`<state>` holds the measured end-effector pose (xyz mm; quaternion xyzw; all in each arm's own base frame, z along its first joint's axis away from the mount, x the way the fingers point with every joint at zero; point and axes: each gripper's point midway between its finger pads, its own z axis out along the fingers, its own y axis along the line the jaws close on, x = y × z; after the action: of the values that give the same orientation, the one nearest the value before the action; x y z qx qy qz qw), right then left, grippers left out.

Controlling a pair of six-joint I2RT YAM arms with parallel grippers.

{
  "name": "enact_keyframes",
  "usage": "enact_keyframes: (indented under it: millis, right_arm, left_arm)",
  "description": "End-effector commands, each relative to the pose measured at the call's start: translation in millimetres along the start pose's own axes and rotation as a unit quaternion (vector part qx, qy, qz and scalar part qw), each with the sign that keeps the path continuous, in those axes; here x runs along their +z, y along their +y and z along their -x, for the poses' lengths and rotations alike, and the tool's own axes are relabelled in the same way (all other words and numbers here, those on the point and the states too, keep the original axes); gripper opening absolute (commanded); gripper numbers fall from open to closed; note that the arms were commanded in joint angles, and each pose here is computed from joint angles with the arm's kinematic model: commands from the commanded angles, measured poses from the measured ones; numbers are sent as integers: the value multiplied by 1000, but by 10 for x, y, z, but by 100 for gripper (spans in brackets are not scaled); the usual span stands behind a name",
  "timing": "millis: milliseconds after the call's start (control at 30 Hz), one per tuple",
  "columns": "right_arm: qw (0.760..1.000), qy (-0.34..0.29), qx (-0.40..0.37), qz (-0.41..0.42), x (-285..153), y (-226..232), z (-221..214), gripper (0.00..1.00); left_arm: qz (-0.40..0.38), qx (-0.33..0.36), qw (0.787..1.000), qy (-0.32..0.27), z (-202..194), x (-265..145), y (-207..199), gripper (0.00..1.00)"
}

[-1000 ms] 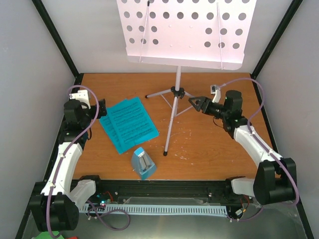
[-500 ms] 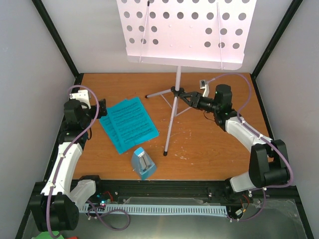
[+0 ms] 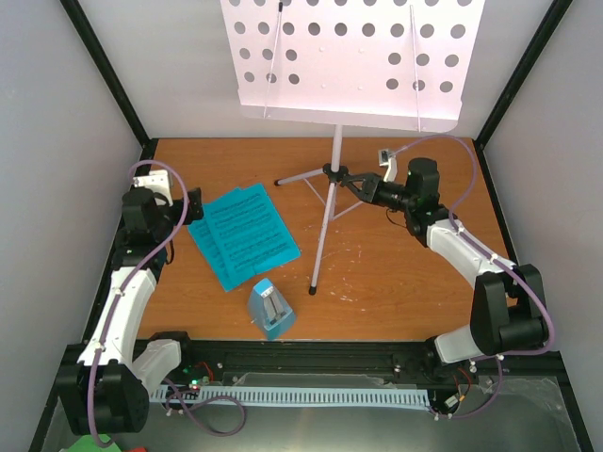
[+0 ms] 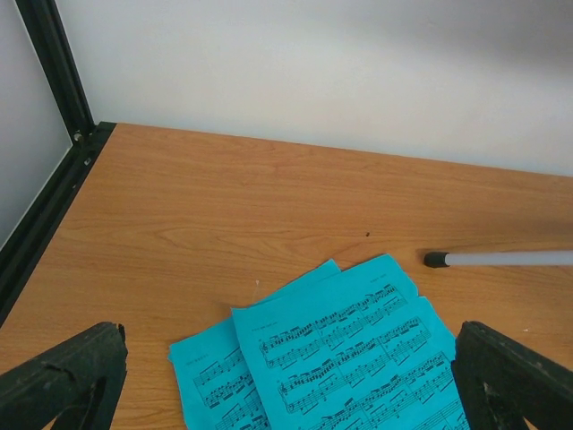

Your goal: Pack up the instrument practice props

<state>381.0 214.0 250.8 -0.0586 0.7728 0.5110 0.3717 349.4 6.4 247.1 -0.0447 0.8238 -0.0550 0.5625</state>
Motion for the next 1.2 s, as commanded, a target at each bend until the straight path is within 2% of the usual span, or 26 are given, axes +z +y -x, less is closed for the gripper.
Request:
enact_keyframes:
  millis: [0,233,400,567,700,867,1167]
  right_arm:
    - [1000,-6,-30,8,6,71,90,25]
    - [998,9,-58,9,69,134,43,14]
    - [995,20,-93,-21,81,63,5,3]
    - [984,38,-166,-56,118,7,-81,3]
    - [961,54,-259,-83,156,-20,-147,3]
    - [914,66,-381,-123,197,-77,-160,3]
    - [835,56,-527,-147,236,-80,-40,3]
  left_arm:
    - [-8,4,1000,-6,44,17,-20,100]
    - [-12,2,1000,-2,31,41,-32,99]
    - [-14,1,1000,0,23,46,-38,99]
    - [-15,1,1000,1,13,52,-41,99]
    - [-17,0,1000,3,4,57,-47,99]
    - [-18,0,1000,3,11,56,-54,99]
    - [-18,0,1000,5,0,65,-47,100]
